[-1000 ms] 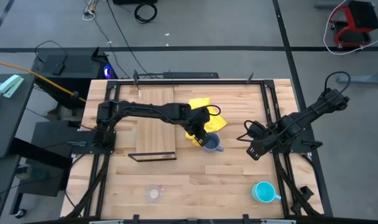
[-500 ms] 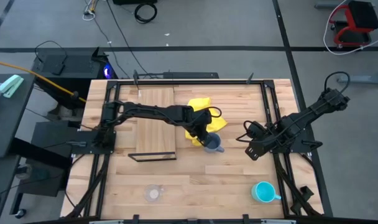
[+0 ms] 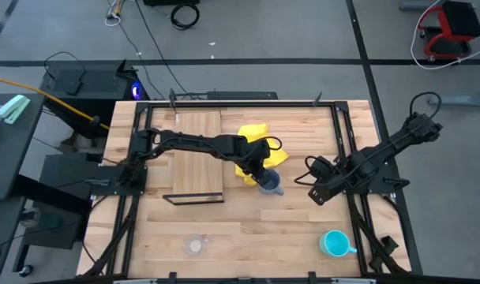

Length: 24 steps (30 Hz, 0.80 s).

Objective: Stack small to large cups/mugs on shelf
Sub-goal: Put the violet mug on the shelf

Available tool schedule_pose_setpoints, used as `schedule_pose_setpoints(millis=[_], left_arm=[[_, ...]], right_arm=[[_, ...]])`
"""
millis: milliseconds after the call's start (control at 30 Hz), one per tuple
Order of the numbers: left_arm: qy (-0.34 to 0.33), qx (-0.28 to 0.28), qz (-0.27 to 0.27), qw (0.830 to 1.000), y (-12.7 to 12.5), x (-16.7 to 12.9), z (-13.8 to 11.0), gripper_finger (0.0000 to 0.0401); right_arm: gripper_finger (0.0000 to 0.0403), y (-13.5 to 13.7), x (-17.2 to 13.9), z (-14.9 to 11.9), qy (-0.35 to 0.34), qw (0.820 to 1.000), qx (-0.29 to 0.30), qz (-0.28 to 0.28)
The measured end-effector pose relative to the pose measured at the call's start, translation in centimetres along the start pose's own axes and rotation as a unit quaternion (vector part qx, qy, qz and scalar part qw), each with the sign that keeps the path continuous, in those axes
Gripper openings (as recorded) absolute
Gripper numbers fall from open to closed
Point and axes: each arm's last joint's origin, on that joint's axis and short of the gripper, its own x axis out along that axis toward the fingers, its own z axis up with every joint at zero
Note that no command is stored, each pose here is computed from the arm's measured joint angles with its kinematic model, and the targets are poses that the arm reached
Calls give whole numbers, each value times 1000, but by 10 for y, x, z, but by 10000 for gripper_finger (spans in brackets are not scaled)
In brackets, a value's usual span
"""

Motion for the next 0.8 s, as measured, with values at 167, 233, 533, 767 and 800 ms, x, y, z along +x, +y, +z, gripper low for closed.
schedule_pose_setpoints(millis=[167,233,533,767,800], left_arm=[[-1,-4,1,1000,1,0,1,95],[-1,-8,2,1000,1,0,1,89],[-3,-16,4,1000,3,0,2,29],[-14,-16,-8,1000,-2,-4,6,23],[-19,-15,-12,1000,-5,-7,9,23]], right_arm=[[121,1,0,0,-1,1000,1,4],[121,1,0,0,-1,1000,1,4],[121,1,0,0,-1,1000,1,4],[121,1,0,1,-5,1000,1,3],[121,1,0,1,-5,1000,1,3]])
